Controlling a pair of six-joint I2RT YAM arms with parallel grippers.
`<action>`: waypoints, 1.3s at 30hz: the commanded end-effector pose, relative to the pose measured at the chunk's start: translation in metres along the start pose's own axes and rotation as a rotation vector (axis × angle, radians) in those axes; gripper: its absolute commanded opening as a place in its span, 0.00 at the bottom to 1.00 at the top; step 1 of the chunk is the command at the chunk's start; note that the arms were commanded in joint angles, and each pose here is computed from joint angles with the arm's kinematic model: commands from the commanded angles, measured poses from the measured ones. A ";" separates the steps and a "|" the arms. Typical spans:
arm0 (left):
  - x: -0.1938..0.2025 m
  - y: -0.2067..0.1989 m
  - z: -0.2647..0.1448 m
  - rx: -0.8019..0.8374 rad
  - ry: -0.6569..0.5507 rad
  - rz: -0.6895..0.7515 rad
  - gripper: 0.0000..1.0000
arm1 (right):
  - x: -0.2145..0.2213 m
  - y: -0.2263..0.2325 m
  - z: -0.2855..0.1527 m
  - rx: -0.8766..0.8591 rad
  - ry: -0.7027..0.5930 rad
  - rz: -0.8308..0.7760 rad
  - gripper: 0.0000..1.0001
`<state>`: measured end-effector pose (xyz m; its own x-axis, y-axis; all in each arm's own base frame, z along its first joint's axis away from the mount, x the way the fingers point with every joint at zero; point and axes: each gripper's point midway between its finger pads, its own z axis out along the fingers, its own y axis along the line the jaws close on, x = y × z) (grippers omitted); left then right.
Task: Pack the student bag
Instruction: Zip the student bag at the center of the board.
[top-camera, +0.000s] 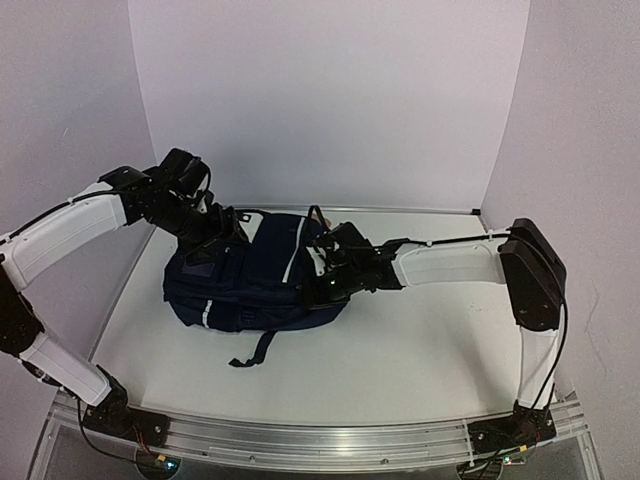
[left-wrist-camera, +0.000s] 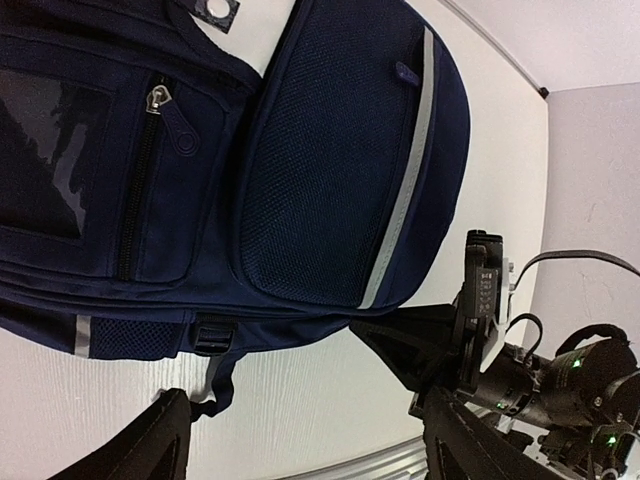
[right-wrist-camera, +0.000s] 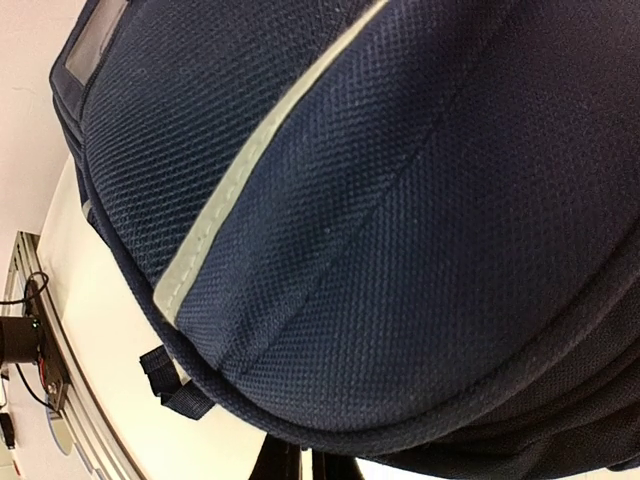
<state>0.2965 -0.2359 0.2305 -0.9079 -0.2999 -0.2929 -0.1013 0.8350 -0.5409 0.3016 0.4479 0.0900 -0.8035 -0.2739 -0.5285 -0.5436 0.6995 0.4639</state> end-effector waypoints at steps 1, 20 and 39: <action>0.009 -0.011 0.010 0.058 0.067 0.062 0.79 | -0.016 0.018 -0.030 -0.044 -0.046 -0.084 0.00; 0.026 -0.003 0.090 0.141 0.112 -0.135 0.70 | -0.018 0.044 -0.032 -0.151 -0.002 -0.169 0.00; 0.034 0.026 0.082 0.019 0.114 -0.168 0.00 | -0.005 0.011 -0.038 -0.111 0.042 -0.188 0.00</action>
<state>0.3088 -0.2797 0.1355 -0.9195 -0.3846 -0.0810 -0.2523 0.7354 -0.6289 0.2871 0.4394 0.1031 -0.7263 -0.4217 -0.5428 -0.6728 0.5976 0.4360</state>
